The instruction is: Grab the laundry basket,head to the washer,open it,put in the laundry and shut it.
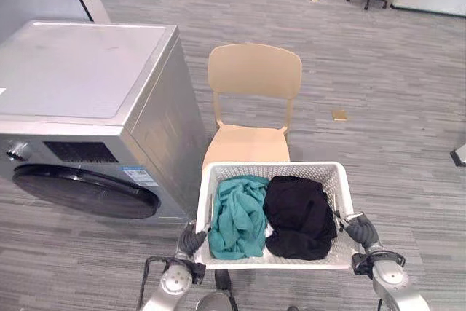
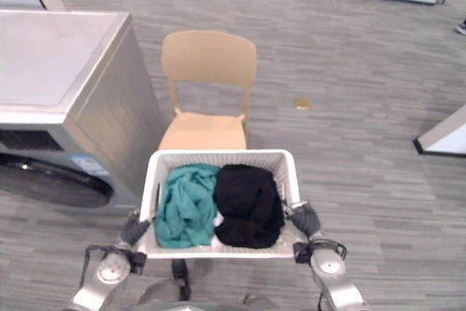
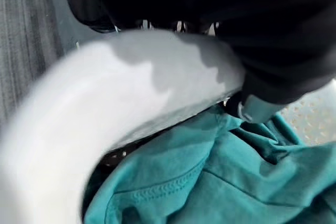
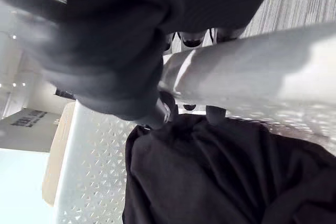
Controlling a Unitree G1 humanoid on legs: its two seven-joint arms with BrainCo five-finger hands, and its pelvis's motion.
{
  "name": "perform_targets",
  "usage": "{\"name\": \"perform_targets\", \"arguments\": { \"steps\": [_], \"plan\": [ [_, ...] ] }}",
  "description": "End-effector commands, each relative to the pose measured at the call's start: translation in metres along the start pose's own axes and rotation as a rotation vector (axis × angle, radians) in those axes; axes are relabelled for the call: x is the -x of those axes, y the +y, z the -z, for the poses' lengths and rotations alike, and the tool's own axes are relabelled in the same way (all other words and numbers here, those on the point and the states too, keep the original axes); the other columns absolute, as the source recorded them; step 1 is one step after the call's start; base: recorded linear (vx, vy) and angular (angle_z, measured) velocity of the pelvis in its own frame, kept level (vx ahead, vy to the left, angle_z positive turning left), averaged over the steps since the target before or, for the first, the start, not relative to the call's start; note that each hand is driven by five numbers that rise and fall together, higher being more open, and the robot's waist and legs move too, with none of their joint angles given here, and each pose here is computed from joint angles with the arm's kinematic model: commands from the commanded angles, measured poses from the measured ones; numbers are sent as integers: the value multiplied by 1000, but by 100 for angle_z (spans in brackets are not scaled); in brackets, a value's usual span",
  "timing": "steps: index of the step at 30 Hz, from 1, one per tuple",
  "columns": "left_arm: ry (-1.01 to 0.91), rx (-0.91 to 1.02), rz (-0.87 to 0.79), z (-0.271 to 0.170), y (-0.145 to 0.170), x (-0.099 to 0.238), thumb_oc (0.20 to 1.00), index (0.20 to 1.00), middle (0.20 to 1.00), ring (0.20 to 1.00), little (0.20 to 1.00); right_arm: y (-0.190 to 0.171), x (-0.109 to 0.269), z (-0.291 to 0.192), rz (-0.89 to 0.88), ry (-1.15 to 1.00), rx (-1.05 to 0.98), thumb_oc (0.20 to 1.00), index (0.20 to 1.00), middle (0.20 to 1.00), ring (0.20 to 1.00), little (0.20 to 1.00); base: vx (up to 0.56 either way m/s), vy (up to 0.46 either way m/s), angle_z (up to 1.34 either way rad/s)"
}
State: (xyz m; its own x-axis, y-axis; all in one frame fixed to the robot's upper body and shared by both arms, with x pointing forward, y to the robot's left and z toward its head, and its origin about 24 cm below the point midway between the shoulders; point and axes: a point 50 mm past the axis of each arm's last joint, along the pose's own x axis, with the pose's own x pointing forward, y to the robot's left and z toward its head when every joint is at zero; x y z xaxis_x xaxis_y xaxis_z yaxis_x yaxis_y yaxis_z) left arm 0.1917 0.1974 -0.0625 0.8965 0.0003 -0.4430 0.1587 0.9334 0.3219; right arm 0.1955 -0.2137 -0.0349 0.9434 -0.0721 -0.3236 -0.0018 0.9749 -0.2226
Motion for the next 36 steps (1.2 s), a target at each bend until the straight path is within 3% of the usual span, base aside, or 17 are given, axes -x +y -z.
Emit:
{"name": "perform_targets", "arguments": {
  "steps": [1,16,22,23,24,28,32,33,34,35,36],
  "plan": [
    [-314,58,55,-63,-4,-8,200,200,200,200,200,24,-17,-66,-140,-317,-47,200,200,200,200,200,138,151,-1],
    [-338,54,-2,-88,-14,-39,200,200,200,200,200,45,-41,-63,-140,-260,16,200,200,200,200,200,82,-6,3],
    [-447,64,-113,-150,-15,-72,200,200,200,200,200,65,-76,-110,-98,-356,49,200,200,200,200,200,-205,54,4],
    [-519,4,-230,-202,7,-91,200,200,200,200,200,67,-100,-154,-49,-432,135,200,200,200,200,200,-174,55,9],
    [-521,4,-230,-202,8,-91,200,200,200,200,200,67,-100,-155,-49,-433,134,200,200,200,200,200,-189,74,7],
    [-633,-101,-351,-273,35,-95,200,200,200,200,200,74,-115,-217,-15,-556,204,200,200,200,200,200,-28,61,7],
    [-641,-107,-392,-289,39,-96,200,200,200,200,200,83,-118,-228,-17,-562,214,200,200,200,200,200,-1,30,3],
    [-636,-113,-396,-289,38,-96,454,454,454,454,454,89,-118,-229,-27,-555,208,200,200,200,200,200,-33,19,7],
    [-636,-113,-397,-289,38,-96,868,868,868,868,868,89,-118,-228,-27,-555,208,200,200,200,200,200,-32,16,7],
    [-632,-120,-393,-287,37,-97,1000,1000,1000,1000,1000,93,-117,-226,-39,-548,198,373,373,373,373,373,50,13,8],
    [-621,-121,-392,-280,34,-97,1000,1000,1000,1000,1000,97,-115,-219,-49,-536,177,1000,1000,1000,1000,1000,50,13,8]
  ]
}}
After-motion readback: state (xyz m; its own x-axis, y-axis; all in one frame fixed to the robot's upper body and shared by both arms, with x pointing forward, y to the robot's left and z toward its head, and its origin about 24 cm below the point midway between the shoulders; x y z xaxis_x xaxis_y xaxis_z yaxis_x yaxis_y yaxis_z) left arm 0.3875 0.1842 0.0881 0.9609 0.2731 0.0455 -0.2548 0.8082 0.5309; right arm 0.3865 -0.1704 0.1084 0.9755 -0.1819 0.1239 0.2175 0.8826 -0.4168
